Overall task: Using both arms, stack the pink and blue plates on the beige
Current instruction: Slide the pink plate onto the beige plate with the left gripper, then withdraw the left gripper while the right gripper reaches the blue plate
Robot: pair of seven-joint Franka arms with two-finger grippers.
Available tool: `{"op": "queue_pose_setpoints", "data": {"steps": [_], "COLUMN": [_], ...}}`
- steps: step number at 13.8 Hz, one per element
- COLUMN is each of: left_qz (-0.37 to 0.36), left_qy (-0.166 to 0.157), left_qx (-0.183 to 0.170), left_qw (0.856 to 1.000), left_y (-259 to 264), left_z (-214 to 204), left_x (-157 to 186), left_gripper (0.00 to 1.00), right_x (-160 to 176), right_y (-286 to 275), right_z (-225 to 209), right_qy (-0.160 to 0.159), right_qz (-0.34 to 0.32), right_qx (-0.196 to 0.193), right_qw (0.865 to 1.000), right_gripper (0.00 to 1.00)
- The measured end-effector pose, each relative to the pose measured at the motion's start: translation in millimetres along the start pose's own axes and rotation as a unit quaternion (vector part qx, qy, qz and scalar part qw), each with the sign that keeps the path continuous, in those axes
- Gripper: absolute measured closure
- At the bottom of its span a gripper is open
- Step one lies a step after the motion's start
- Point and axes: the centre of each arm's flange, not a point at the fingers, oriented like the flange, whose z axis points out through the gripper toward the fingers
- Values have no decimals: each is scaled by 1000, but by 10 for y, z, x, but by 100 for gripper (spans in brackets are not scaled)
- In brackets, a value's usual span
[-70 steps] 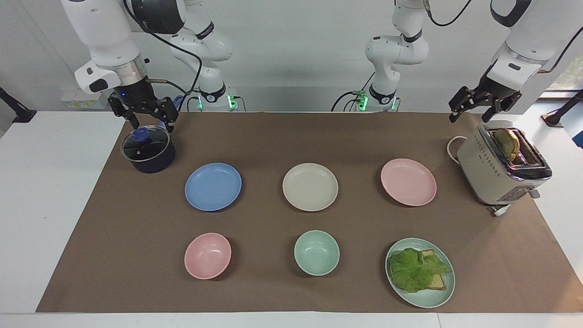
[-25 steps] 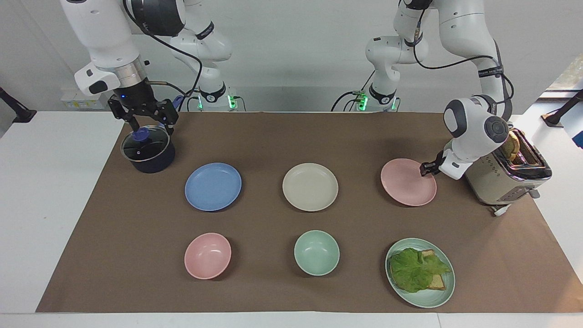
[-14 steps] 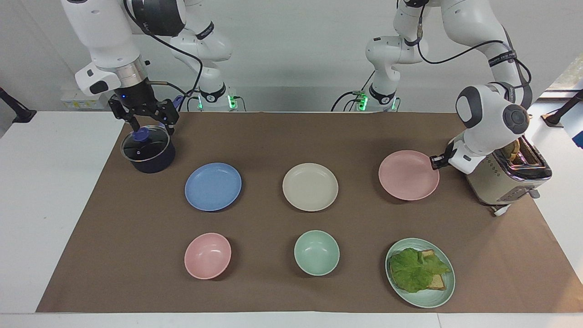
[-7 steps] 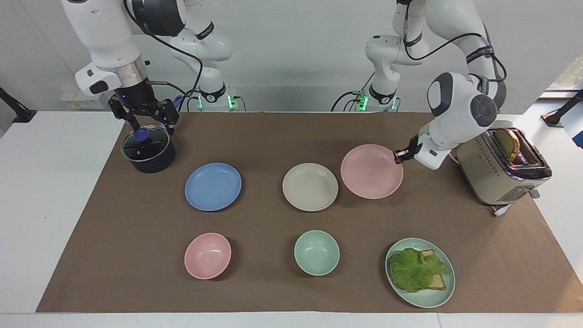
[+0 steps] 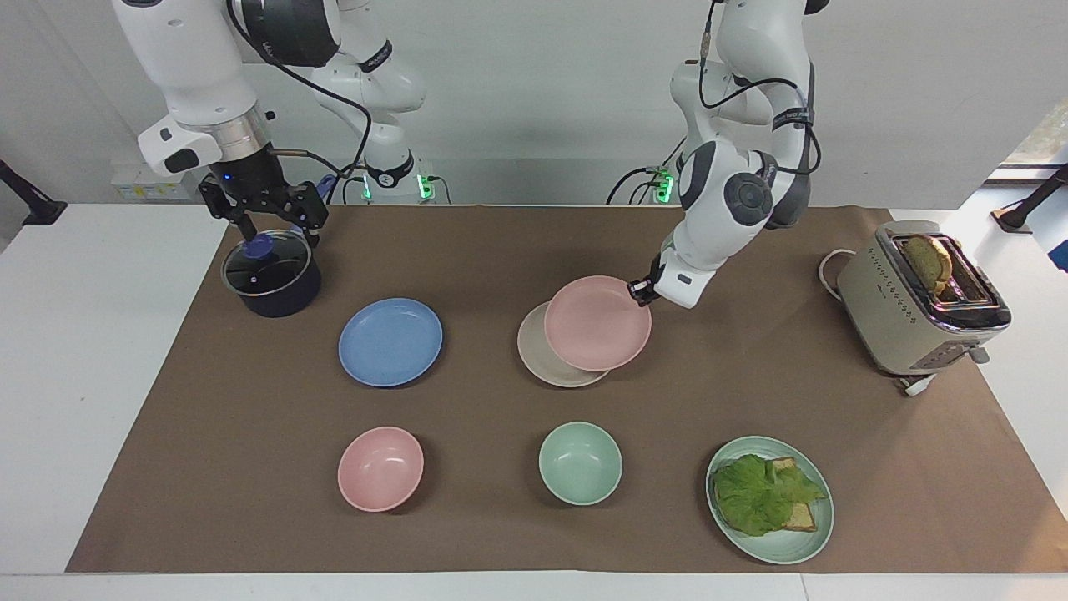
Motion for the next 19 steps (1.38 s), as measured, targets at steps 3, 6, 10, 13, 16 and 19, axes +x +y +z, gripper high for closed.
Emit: {"op": "queue_pose_setpoints", "data": {"steps": [3, 6, 10, 13, 16, 19], "left_qz": [2, 6, 3, -10, 37, 85], "left_qy": [7, 18, 21, 34, 69, 82], "left_qx": [-13, -18, -20, -23, 21, 24], "left_qw": [1000, 1000, 1000, 999, 997, 993], "left_y": [139, 213, 195, 42, -394, -906], "left_z": [245, 299, 274, 126, -314, -842], "left_x": [-100, -112, -80, 121, 548, 814], "left_gripper": [95, 89, 44, 10, 0, 0], "right_x": [0, 0, 0, 2, 10, 38], "right_y": [0, 2, 2, 2, -13, -41], "right_z": [1, 2, 3, 8, 80, 341], "right_qy": [0, 0, 0, 0, 0, 3], "right_qz": [0, 0, 0, 0, 0, 1], "right_qx": [0, 0, 0, 0, 6, 15], "right_qw": [1000, 1000, 1000, 1000, 1000, 1000], "right_gripper": [0, 0, 0, 0, 0, 0]}}
